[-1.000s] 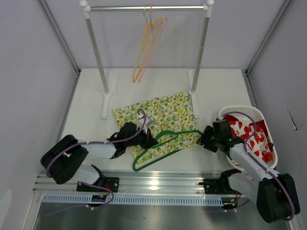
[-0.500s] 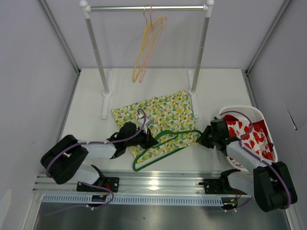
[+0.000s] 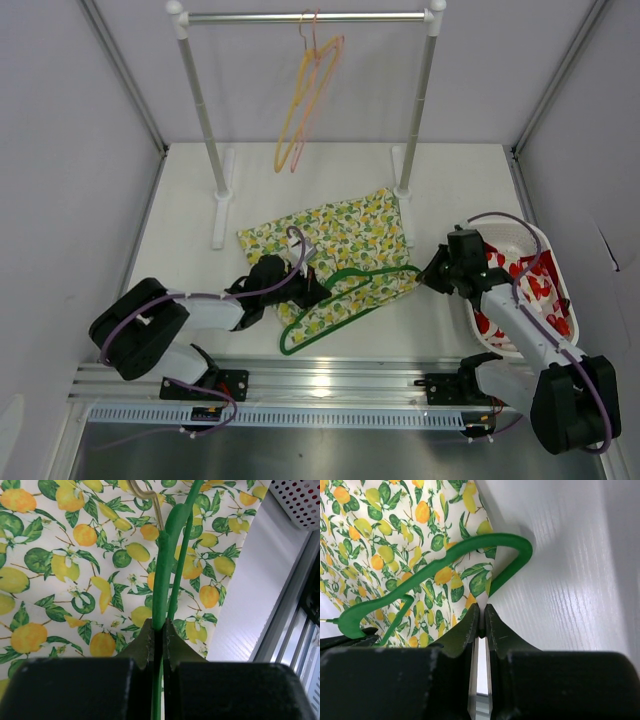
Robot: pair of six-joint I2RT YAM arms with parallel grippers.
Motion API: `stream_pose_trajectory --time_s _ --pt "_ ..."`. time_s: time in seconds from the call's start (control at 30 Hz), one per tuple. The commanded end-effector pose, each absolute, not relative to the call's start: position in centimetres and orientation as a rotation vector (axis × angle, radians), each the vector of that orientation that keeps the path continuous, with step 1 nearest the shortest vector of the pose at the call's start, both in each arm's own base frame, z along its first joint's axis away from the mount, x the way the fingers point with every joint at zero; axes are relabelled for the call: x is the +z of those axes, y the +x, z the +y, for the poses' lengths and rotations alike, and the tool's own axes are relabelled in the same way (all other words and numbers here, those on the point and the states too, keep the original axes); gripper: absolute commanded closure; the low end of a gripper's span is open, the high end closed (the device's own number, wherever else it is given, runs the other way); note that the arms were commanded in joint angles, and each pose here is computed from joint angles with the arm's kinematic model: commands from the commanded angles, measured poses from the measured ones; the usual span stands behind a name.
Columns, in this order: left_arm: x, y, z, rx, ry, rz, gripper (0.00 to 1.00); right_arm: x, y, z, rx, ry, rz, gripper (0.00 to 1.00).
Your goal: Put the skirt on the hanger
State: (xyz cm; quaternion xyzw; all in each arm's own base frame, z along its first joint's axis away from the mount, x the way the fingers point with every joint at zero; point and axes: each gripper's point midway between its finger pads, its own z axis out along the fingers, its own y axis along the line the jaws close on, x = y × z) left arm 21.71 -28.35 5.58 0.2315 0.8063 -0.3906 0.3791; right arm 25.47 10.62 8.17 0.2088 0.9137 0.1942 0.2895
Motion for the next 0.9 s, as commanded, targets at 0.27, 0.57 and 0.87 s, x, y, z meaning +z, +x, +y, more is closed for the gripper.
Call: stream_pose_trajectory --time_s 0.27,0.57,0.87 --pt "2.4 23.3 -25.8 -0.794 0.547 2.129 1.00 10.3 26.4 8.7 0.475 0.557 2.433 0.91" --pt "1.8 24.4 -24.5 -0.671 0.498 2.159 1.00 8.5 25.9 7.4 0.437 0.572 2.485 0.91" --pt "1.1 25.3 -23.5 -0.580 0.443 2.188 1.00 4.8 25.1 6.7 0.379 0.610 2.531 0.87"
